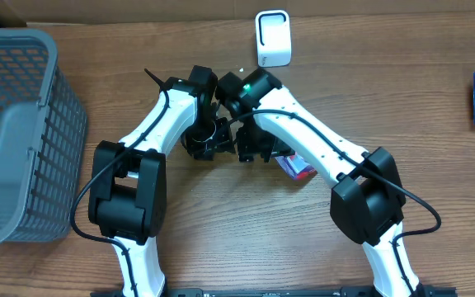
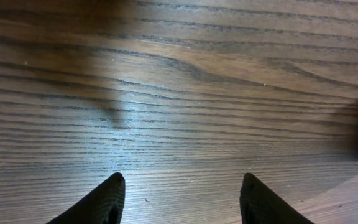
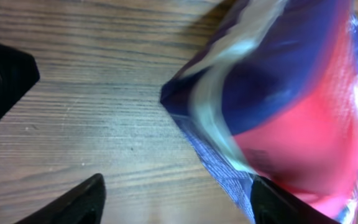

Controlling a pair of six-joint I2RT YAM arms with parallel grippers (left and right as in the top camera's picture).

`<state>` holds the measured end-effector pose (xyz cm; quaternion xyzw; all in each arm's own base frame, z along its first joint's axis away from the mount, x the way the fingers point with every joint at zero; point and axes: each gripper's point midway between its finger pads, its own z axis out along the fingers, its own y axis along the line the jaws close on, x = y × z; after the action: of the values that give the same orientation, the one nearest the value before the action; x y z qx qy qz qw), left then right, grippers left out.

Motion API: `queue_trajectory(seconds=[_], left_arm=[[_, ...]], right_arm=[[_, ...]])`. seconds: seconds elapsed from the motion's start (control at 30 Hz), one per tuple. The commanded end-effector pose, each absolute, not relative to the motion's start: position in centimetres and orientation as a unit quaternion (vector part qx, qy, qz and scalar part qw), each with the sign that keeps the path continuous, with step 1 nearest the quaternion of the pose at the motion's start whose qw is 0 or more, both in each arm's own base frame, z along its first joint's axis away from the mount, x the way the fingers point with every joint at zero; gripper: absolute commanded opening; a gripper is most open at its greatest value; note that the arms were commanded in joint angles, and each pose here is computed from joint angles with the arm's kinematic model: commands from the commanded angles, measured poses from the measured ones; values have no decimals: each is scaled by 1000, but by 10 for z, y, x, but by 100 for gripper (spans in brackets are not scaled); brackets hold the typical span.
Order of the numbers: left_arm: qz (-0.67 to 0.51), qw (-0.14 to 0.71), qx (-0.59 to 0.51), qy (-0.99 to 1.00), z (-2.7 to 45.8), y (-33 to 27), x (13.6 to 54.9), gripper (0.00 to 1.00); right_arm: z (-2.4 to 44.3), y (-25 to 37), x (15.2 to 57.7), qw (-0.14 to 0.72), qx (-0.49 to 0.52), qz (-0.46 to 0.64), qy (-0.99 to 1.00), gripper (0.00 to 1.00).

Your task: Scan the item barcode

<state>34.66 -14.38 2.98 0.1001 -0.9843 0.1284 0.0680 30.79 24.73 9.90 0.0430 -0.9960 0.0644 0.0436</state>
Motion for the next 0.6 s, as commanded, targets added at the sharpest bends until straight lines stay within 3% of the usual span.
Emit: queue_trajectory(seconds=[0.0, 0.33, 0.43, 0.57], left_arm=[[138, 63, 86, -985, 33, -150, 351, 53], [138, 63, 86, -985, 33, -150, 351, 56], [139, 61, 75, -986, 33, -150, 351, 56], [139, 61, 75, -986, 33, -150, 351, 58]], right_arm=[[124, 240, 332, 21, 40, 32, -998, 80], [162, 187, 378, 3, 29, -35, -999, 87], [160, 164, 390, 4, 18, -44, -999, 96], [161, 166, 391, 20, 101, -129, -986, 93]])
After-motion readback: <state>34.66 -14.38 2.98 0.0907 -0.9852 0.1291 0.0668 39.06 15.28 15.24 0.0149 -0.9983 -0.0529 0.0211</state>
